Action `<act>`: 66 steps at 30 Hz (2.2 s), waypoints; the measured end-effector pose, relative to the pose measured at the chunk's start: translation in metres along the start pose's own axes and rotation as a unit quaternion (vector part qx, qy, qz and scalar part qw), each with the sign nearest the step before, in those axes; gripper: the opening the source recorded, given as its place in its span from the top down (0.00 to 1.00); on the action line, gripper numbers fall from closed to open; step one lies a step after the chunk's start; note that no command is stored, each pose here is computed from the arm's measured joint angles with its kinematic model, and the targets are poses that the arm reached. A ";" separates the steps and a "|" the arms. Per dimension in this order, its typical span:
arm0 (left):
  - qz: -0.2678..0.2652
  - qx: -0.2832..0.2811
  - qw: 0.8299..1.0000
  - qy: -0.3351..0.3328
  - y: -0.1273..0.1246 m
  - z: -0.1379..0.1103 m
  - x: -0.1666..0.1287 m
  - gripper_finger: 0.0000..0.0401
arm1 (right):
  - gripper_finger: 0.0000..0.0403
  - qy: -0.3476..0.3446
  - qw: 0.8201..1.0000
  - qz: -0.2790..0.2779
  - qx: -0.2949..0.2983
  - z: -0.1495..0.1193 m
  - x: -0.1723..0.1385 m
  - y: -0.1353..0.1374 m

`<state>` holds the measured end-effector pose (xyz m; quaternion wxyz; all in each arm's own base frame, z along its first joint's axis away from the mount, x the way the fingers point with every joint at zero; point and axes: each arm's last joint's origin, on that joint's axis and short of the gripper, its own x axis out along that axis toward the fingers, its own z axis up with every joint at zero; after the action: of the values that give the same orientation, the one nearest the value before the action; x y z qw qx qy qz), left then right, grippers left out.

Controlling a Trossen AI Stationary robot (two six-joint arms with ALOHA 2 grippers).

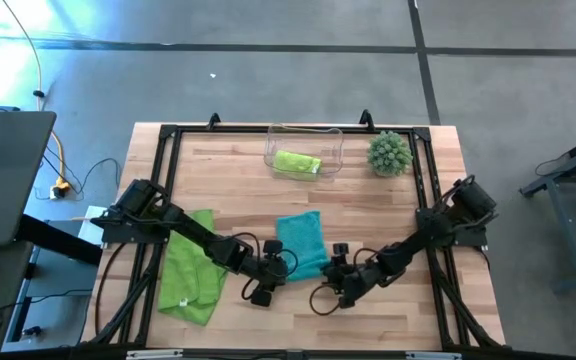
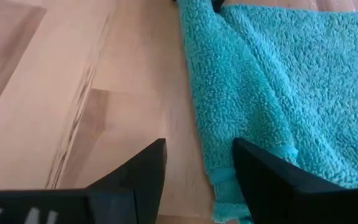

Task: Roll microfiber towels into tight, uniform cylinder then place into a basket
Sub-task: Roll the blue microfiber cloth

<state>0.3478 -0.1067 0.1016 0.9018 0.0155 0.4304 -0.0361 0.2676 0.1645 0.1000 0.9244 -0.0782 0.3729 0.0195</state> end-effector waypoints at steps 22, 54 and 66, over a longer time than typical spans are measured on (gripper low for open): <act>-0.001 -0.005 1.000 0.000 0.000 0.000 0.000 0.64 | 0.55 0.014 0.998 -0.050 -0.020 0.000 0.002 0.001; 0.054 0.087 0.991 -0.083 -0.036 0.016 -0.037 0.64 | 0.98 0.079 0.964 -0.005 0.255 -0.006 0.008 -0.007; 0.074 0.032 0.994 -0.080 -0.032 0.005 -0.010 0.49 | 0.99 0.079 0.954 0.044 0.286 0.001 0.013 -0.012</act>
<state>0.3430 -0.1387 0.1131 0.9324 0.0733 0.3535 0.0156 0.2785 0.1523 0.0933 0.8738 0.2047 0.4378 -0.0536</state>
